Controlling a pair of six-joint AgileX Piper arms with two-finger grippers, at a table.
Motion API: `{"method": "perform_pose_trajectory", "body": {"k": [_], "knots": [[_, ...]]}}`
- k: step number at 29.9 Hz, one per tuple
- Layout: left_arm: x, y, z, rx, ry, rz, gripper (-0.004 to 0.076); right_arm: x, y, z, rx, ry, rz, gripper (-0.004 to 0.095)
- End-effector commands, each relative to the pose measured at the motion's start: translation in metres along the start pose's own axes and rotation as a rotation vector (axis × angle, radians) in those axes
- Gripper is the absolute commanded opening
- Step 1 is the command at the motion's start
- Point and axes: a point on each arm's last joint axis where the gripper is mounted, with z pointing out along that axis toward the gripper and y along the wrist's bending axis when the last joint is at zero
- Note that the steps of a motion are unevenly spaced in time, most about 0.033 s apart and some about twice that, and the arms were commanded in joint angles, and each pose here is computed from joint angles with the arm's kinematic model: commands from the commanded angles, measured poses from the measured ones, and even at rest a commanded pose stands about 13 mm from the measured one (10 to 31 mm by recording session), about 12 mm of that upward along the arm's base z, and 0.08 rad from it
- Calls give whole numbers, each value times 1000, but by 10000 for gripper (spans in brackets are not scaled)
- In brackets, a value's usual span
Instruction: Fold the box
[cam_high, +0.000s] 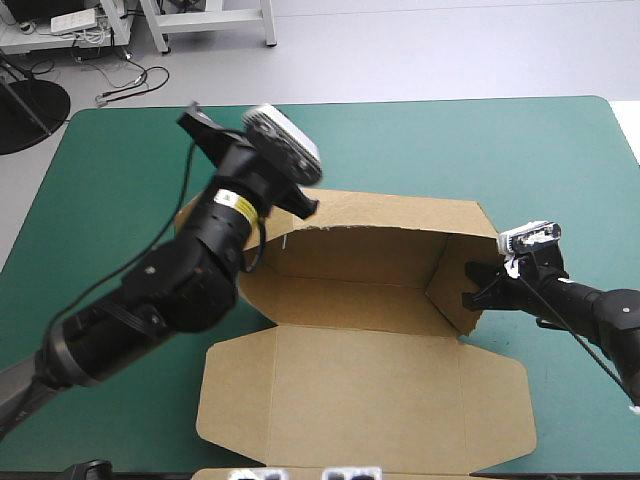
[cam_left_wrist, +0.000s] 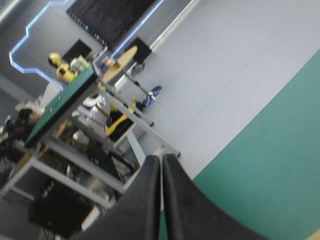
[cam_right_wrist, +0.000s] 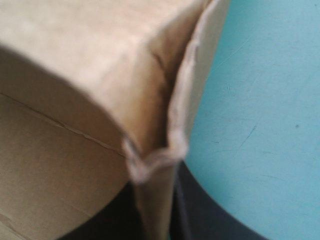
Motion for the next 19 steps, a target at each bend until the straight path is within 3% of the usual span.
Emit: {"method": "perform_pose_trajectory", "body": {"k": [1, 8, 17, 19], "knots": [[10, 63, -3, -79, 43, -150, 1, -21, 4, -9, -24, -20, -12, 0], [80, 118, 16, -146, 333, -431, 1, -69, 8, -36, -1, 34, 13, 0], [142, 151, 4, -147, 622, -611, 1, -111, 6, -42, -130, 293, 140, 0], [153, 152, 1, -160, 680, -621, 1, -115, 2, -30, -121, 331, 160, 0]]}}
